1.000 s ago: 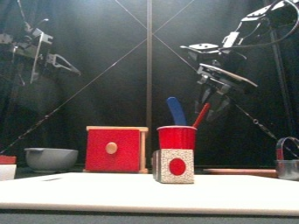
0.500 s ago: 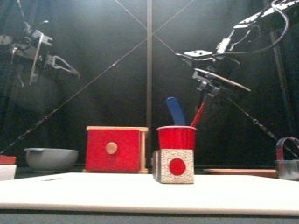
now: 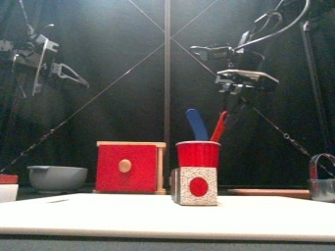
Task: Place sushi on board then cut the sushi with the knife then place the pieces on the plate
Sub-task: Pick knife at handle with right hand
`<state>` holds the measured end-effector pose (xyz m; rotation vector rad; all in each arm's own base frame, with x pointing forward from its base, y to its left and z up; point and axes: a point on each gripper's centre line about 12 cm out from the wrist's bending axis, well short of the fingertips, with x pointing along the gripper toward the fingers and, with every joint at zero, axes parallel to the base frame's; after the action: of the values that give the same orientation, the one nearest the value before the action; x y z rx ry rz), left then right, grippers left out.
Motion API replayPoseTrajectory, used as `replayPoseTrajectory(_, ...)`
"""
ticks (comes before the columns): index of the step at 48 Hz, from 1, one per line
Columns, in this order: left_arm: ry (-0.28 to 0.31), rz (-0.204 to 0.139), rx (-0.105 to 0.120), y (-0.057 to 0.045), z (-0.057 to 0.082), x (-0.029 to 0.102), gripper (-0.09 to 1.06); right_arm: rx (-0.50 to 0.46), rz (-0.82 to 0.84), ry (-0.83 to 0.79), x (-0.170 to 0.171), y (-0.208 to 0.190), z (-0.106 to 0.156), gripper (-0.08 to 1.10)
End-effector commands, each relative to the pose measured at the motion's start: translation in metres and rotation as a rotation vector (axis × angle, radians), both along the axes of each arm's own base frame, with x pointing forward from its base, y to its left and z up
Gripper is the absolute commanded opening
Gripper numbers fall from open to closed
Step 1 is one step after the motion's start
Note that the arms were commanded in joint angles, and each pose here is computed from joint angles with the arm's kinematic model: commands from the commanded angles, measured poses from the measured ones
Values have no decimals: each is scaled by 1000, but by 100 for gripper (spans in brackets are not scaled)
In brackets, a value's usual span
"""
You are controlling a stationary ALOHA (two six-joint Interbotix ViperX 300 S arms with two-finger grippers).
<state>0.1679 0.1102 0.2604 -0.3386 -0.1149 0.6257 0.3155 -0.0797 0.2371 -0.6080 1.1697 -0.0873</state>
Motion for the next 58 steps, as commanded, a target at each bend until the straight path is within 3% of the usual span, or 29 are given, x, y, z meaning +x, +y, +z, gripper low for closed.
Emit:
replayPoseTrajectory(1,-8,12,9,3,3,0,1,90,-61,-54,2,2,24,57)
replayPoseTrajectory(31,4,51,0,8,-3,-6,1,142,-93,-7,-1,1,2,58)
replayPoseTrajectory(58,4,61,-7,9,-4,-7,1,134,-100,-70,15,-9,13,58)
